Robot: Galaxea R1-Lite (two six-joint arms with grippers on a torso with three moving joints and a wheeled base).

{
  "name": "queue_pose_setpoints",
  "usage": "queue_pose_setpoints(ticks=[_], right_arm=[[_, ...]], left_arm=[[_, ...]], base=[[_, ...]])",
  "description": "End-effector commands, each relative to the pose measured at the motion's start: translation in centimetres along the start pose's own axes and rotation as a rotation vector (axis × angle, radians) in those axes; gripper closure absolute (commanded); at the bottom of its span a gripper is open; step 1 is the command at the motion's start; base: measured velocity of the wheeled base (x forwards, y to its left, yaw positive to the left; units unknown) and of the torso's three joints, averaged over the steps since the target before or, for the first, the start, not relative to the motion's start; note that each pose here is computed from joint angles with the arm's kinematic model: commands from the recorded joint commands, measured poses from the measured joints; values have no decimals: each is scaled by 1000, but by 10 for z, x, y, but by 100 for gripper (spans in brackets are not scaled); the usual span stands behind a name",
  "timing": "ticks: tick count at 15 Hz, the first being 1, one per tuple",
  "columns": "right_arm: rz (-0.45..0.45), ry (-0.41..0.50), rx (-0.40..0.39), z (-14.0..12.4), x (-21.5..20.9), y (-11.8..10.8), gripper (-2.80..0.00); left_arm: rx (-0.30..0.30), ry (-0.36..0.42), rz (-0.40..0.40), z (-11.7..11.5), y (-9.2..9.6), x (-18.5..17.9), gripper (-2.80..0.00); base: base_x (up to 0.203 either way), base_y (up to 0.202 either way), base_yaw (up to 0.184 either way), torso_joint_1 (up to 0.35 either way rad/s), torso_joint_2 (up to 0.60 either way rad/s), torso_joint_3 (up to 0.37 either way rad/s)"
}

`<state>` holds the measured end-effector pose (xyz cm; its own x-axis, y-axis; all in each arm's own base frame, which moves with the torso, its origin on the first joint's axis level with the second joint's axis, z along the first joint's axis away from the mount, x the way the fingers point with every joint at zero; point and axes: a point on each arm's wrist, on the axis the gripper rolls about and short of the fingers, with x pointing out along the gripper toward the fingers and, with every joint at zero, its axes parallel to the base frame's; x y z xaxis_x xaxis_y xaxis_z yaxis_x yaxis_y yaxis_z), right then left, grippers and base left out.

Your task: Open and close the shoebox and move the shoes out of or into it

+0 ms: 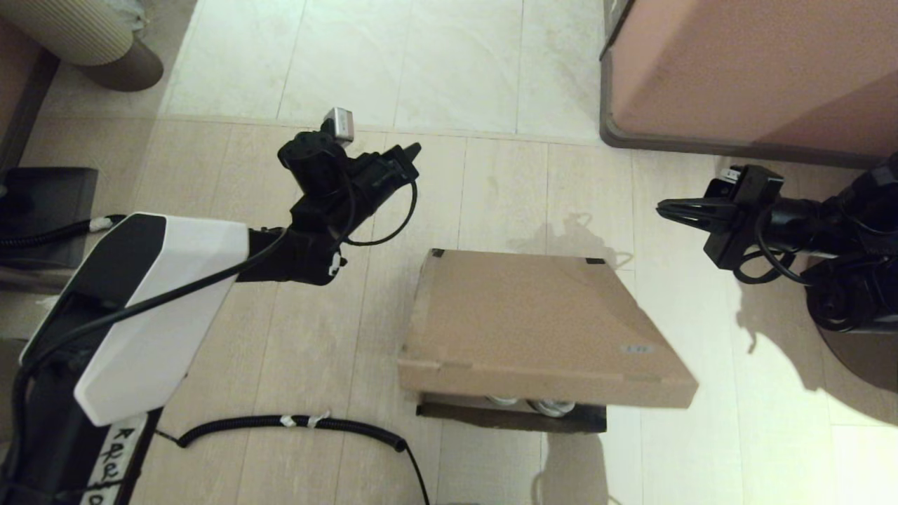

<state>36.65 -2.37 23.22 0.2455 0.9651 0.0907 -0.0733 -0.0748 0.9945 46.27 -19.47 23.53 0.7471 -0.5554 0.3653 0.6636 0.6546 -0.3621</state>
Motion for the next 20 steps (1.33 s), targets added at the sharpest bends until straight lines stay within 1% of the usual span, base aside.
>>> queue_pose_setpoints(ticks=[1, 2, 3, 4, 5, 6, 7, 8, 9, 10, 11, 12, 13, 14, 15, 16, 17, 18, 19, 20], right_arm=[[-3, -5, -1, -5, -4, 4, 0], [9, -20, -21, -4, -4, 8, 0], [36, -52, -57, -2, -3, 13, 0], [67, -98, -119, -1, -2, 15, 0], [112, -165, -159, -1, 3, 16, 0], [163, -253, -171, 0, 9, 16, 0], [211, -370, -164, 2, 16, 17, 0], [218, -478, -122, 5, 22, 16, 0], [193, -534, -69, 5, 25, 17, 0], [161, -568, -21, 1, 26, 21, 0], [110, -588, 8, -6, 27, 23, 0], [27, -598, 10, -11, 30, 17, 0], [-77, -607, -20, -19, 38, 7, 0], [-199, -638, -76, -26, 50, -4, 0], [-339, -705, -149, -33, 61, -15, 0], [-498, -755, -242, -43, 73, -23, 0], [-603, -776, -337, -55, 78, -19, 0], [-623, -775, -408, -73, 77, -3, 0], [-627, -769, -488, -93, 72, 17, 0], [-630, -766, -581, -117, 63, 38, 0]], left_arm=[[-9, -3, -14, -5, -10, 2, 0], [-13, -13, 10, -6, -16, 2, 0], [-18, -30, 38, -7, -26, 2, 0], [-15, -31, 66, -6, -33, -1, 0], [-10, -25, 90, -3, -42, -7, 0], [-7, -12, 111, 0, -52, -15, 0], [-4, -8, 125, 8, -68, -24, 0], [6, -12, 148, 16, -85, -32, 0], [22, -28, 192, 24, -98, -39, 0], [31, -48, 245, 35, -110, -46, 0], [37, -63, 280, 49, -119, -58, 0], [41, -77, 296, 65, -128, -71, 0], [45, -97, 306, 87, -138, -90, 0], [50, -118, 318, 111, -148, -113, 0], [58, -133, 340, 131, -153, -138, 0], [73, -135, 385, 145, -153, -167, 0], [98, -103, 469, 145, -142, -195, 0], [123, -66, 567, 139, -129, -221, 0], [143, -44, 654, 134, -120, -246, 0], [166, -51, 748, 134, -111, -274, 0]], base=[[0, 0, 0, 0, 0, 0], [0, 0, 0, 0, 0, 0], [0, 0, 0, 0, 0, 0], [0, 0, 0, 0, 0, 0], [0, 0, 0, 0, 0, 0], [0, 0, 0, 0, 0, 0], [0, 0, 0, 0, 0, 0], [0, 0, 0, 0, 0, 0], [0, 0, 0, 0, 0, 0], [0, 0, 0, 0, 0, 0], [0, 0, 0, 0, 0, 0], [0, 0, 0, 0, 0, 0], [0, 0, 0, 0, 0, 0], [0, 0, 0, 0, 0, 0], [0, 0, 0, 0, 0, 0], [0, 0, 0, 0, 0, 0], [0, 0, 0, 0, 0, 0], [0, 0, 0, 0, 0, 0], [0, 0, 0, 0, 0, 0], [0, 0, 0, 0, 0, 0]])
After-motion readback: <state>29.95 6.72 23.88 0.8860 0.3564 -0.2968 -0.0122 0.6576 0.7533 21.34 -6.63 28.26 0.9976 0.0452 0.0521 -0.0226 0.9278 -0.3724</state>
